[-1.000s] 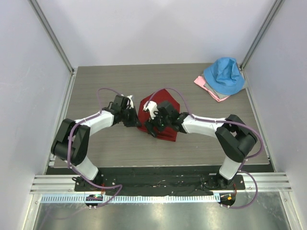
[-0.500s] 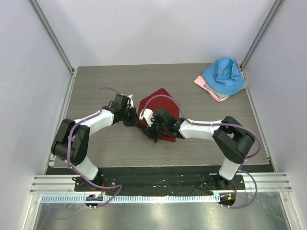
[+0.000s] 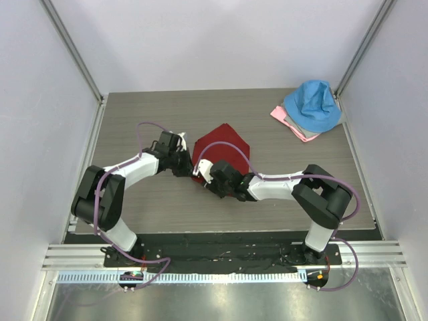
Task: Fold the napkin, place the utensils inside, and roll it up
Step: Roll the napkin with the utensil
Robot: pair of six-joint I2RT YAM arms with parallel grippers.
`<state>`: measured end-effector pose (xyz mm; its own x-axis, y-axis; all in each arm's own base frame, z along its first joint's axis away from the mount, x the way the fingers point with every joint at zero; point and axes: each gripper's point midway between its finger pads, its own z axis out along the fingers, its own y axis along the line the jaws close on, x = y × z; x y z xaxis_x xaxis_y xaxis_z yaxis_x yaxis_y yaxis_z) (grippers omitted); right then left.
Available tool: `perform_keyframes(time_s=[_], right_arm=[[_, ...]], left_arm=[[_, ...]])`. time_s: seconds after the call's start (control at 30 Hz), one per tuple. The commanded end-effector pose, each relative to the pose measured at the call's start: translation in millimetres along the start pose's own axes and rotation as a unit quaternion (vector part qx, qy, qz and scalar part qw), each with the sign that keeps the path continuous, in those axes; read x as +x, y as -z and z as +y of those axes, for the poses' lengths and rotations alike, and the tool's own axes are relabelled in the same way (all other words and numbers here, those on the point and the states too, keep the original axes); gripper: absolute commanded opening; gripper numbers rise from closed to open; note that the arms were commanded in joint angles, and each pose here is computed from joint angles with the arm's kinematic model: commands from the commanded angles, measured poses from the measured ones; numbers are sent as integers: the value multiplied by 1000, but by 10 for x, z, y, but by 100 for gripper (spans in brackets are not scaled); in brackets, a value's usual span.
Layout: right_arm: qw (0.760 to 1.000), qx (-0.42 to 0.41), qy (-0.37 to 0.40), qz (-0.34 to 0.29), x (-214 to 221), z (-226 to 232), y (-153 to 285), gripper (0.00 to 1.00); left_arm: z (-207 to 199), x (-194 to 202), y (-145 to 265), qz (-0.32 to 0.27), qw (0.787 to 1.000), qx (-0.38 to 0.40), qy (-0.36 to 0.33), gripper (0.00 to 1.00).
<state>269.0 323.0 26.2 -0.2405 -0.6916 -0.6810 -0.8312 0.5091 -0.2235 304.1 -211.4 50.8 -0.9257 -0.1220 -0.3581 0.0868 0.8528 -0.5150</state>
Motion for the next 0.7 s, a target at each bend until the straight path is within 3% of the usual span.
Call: perform_keyframes(time_s=[0.0,0.03,0.17,0.27,0.37,0.47,0.67], right_arm=[[1000,-1,5,18,62,2,-60,27],[1000,-8,4,24,73,32,-62,22],[997,-56,-4,60,67,171,-29,3],[991,-101,-27,83,-10,298,4,1],[983,-133,-60,107,-89,335,32,1],[972,-179,-95,122,-172,400,52,1],[936,-268,-180,143,-296,433,47,1]], left_arm=[[-141,-124,54,-15,999,27,-13,1],[-145,-154,82,-21,999,26,-12,5],[-85,-261,211,-56,998,14,-6,42],[-3,-302,336,-87,996,-8,-8,63],[134,-294,439,-119,992,-39,-1,77],[333,-243,486,-142,987,-78,6,86],[384,-217,690,-185,979,-80,-15,90]])
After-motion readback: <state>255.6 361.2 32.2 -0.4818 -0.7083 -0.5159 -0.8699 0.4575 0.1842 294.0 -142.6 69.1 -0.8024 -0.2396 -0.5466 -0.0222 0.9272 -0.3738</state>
